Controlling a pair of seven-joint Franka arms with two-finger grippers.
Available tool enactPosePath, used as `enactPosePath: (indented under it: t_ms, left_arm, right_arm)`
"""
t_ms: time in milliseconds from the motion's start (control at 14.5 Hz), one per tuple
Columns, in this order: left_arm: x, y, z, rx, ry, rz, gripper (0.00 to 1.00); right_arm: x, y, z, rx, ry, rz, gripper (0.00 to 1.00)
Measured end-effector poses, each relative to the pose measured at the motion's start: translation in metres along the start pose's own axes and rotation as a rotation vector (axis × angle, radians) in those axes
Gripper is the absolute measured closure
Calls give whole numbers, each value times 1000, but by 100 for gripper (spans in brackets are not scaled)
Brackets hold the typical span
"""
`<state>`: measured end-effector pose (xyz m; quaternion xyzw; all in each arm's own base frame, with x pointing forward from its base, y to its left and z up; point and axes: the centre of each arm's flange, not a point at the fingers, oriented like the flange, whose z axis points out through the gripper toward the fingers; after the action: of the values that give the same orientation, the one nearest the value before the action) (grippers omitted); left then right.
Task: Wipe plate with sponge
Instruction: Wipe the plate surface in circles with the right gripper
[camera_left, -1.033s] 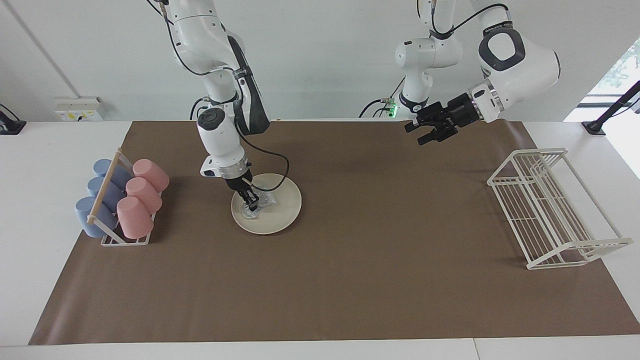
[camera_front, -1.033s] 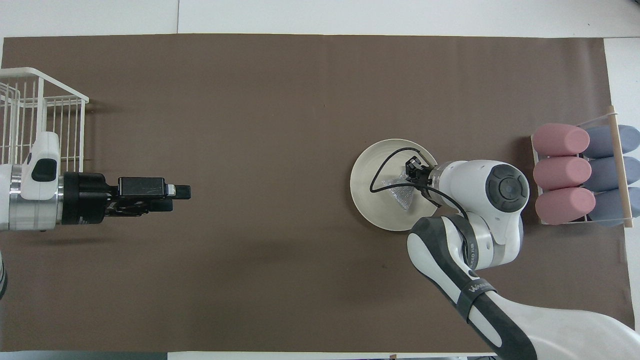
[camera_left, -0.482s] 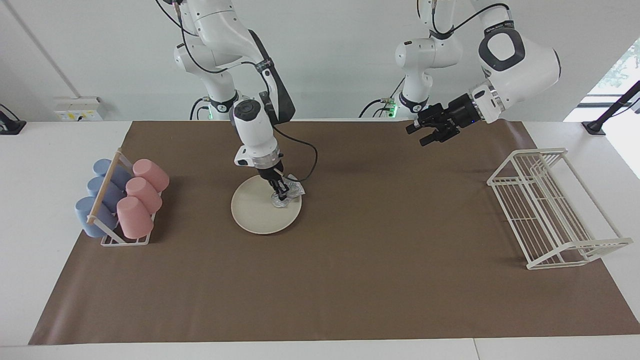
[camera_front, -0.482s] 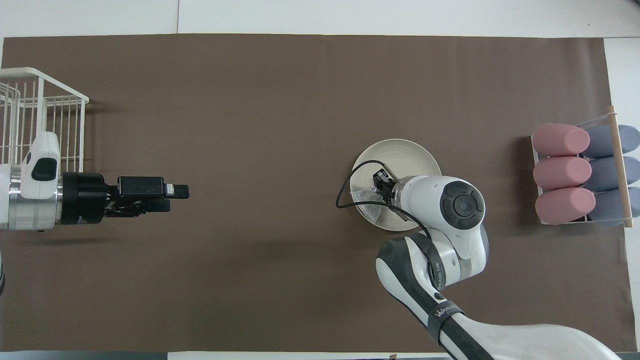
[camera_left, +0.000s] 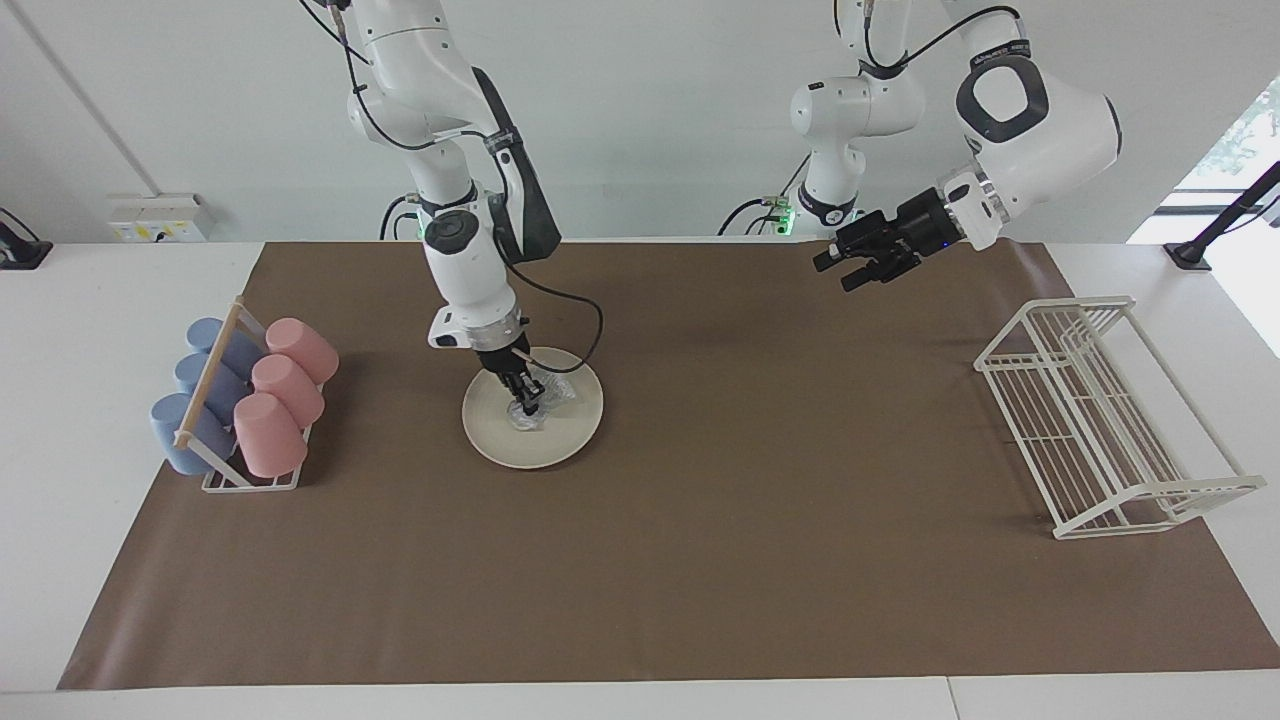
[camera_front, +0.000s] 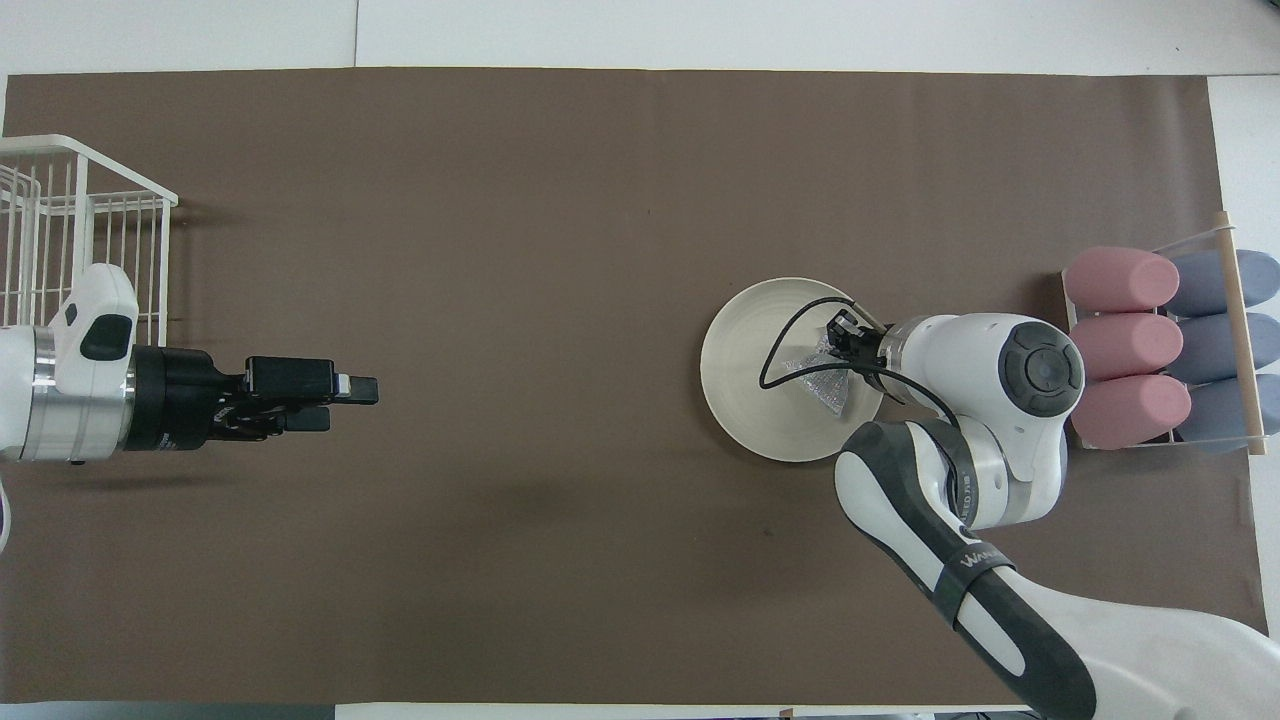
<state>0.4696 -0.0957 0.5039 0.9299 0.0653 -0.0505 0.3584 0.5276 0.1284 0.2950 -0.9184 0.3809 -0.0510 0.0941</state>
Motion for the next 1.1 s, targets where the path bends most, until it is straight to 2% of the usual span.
enactPosePath:
  t_ms: [207, 551, 757, 895, 1102]
  left_arm:
    - [1, -2, -2, 4, 8, -8, 0]
    - [2, -3, -4, 7, 14, -18, 0]
    - [2, -4, -4, 9, 15, -21, 0]
    - [2, -5, -4, 21, 14, -19, 0]
    - [2, -8, -5, 51, 14, -14, 0]
  right_arm:
    - [-13, -8, 1, 1, -6, 51, 89]
    - [-90, -45, 6, 2, -38, 145, 89]
    - [-92, -46, 5, 4, -39, 155, 89]
    - [-90, -54, 1, 0, -44, 218, 89]
    - [-94, -89, -31, -68, -94, 298, 89]
